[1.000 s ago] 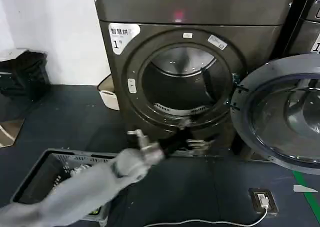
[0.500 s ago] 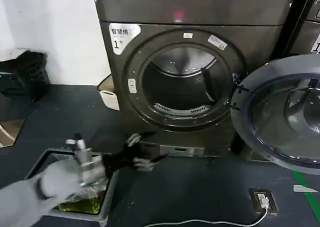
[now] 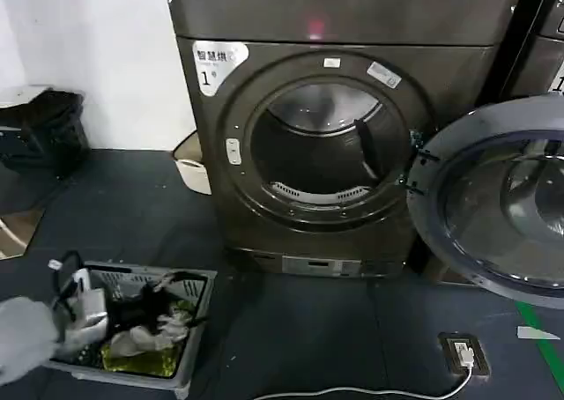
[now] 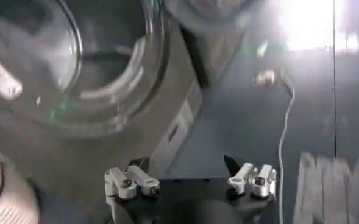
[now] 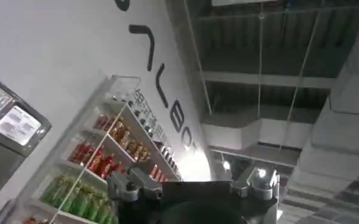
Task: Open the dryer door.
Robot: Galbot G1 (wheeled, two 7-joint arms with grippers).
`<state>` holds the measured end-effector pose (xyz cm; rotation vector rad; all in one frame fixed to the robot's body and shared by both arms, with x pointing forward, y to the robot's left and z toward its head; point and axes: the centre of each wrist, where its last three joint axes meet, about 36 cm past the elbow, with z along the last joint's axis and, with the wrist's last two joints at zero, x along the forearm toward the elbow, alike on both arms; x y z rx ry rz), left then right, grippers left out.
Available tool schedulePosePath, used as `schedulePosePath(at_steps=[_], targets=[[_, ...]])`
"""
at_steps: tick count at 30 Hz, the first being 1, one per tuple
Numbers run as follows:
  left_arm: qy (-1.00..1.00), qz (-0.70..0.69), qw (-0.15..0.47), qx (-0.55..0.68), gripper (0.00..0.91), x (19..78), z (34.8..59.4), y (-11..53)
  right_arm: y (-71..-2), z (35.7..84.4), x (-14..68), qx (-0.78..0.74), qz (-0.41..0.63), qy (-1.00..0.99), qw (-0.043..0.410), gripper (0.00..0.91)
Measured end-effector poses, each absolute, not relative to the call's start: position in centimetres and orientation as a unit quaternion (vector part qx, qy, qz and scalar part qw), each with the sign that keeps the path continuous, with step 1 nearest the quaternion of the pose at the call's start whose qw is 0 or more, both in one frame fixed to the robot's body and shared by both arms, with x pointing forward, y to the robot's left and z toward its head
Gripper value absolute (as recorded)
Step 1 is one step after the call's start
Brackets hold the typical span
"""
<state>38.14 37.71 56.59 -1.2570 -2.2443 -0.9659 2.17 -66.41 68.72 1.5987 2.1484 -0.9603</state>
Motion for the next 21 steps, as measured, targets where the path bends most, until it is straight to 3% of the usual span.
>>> schedulePosePath(at_steps=[13,21], targets=[[-0.704,-0.493,0.300,-0.413,0.907,38.6,58.8,43.6,-67.2,68.6,2.4,0.553,-0.330,0.751,0.145,0.907],[-0.667,-0.530,0.331,-0.406,0.907,38.8,58.3,45.2,-67.1,68.6,2.3,0.553,-0.331,0.751,0.143,0.907]])
